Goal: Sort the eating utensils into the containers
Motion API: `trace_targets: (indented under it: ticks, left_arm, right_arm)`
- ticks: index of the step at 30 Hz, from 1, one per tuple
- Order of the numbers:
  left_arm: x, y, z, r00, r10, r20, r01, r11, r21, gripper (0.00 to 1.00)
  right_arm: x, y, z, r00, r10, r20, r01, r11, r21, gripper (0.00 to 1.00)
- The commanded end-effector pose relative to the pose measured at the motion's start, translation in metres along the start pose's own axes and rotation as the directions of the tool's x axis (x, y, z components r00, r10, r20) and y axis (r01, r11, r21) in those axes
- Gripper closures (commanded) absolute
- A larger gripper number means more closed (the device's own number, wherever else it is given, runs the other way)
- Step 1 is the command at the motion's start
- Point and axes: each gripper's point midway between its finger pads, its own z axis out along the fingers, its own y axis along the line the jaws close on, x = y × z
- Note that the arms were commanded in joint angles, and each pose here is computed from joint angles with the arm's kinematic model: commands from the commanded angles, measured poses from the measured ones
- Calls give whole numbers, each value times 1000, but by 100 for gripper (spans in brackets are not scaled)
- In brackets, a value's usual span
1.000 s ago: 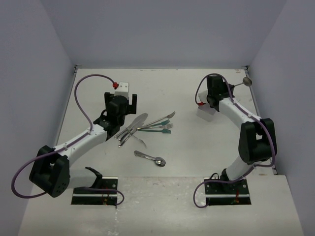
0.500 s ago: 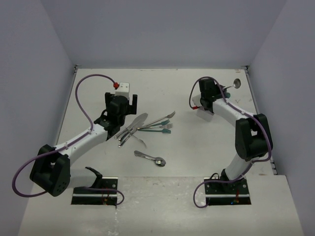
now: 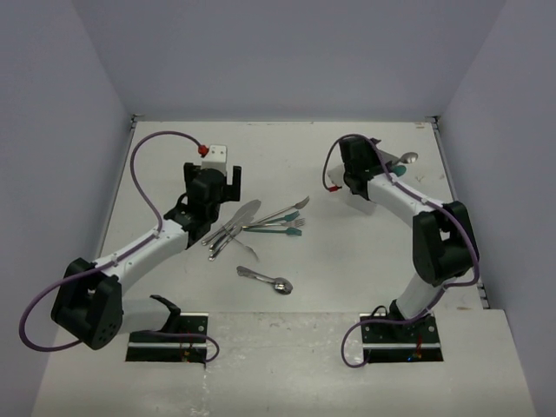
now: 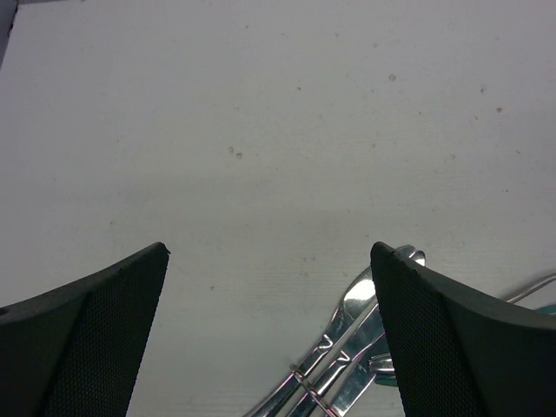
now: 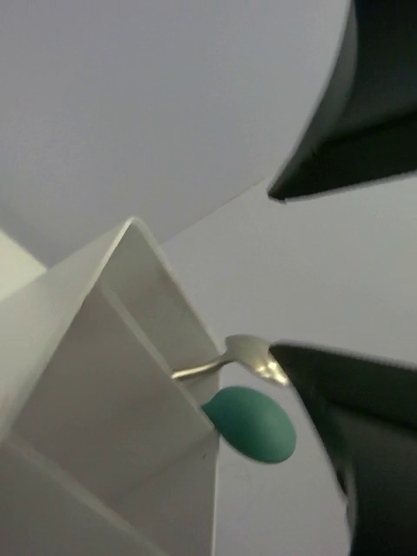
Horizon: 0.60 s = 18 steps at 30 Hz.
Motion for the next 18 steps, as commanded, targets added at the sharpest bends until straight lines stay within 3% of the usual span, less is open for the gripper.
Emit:
trace_targets:
  ticks: [1,4,7,10,11,12,13,14,15,16,17,18]
  left_arm:
    - [-32,5,-10,994,-65,83,65,998,8,0]
    - [-42,8,-19,990,-84,113,83,996,16,0]
    - [-50,11,-28,983,-113,145,110,994,29,0]
    - [-57,12,-36,976,-137,169,130,990,50,0]
    - [-60,12,-38,973,-147,177,139,989,57,0]
    - [-64,12,-41,970,-159,186,149,987,66,0]
    - [-65,11,-42,968,-164,189,153,986,70,0]
    - [-69,11,-44,964,-180,194,168,983,78,0]
    - [-70,10,-46,964,-187,191,173,981,86,0]
    - [-71,11,-49,962,-192,193,177,980,94,0]
    - [-71,11,-51,961,-199,193,182,978,100,0]
    - [-72,11,-55,959,-207,195,188,976,109,0]
  right_arm:
    - [36,-79,-61,989,147,18,-147,959,240,3]
    - [32,-112,-102,935,298,193,-344,892,294,1]
    - [35,-140,-145,811,446,379,-565,764,310,1]
    - [61,-174,-180,425,698,576,-901,388,194,1]
    - [61,-179,-188,85,777,624,-995,104,6,1]
    - [77,-184,-200,-132,764,631,-991,-89,-100,1]
    - [72,-180,-205,-315,737,598,-948,-219,-230,1]
    - [39,-185,-222,-529,663,529,-825,-258,-503,1]
    - [18,-169,-227,-578,655,487,-757,-208,-620,1]
    - [-4,-166,-242,-609,638,471,-682,-119,-721,1]
    - [-24,-172,-274,-687,577,442,-543,-3,-840,1]
    - [-53,-150,-274,-682,613,398,-471,48,-881,1]
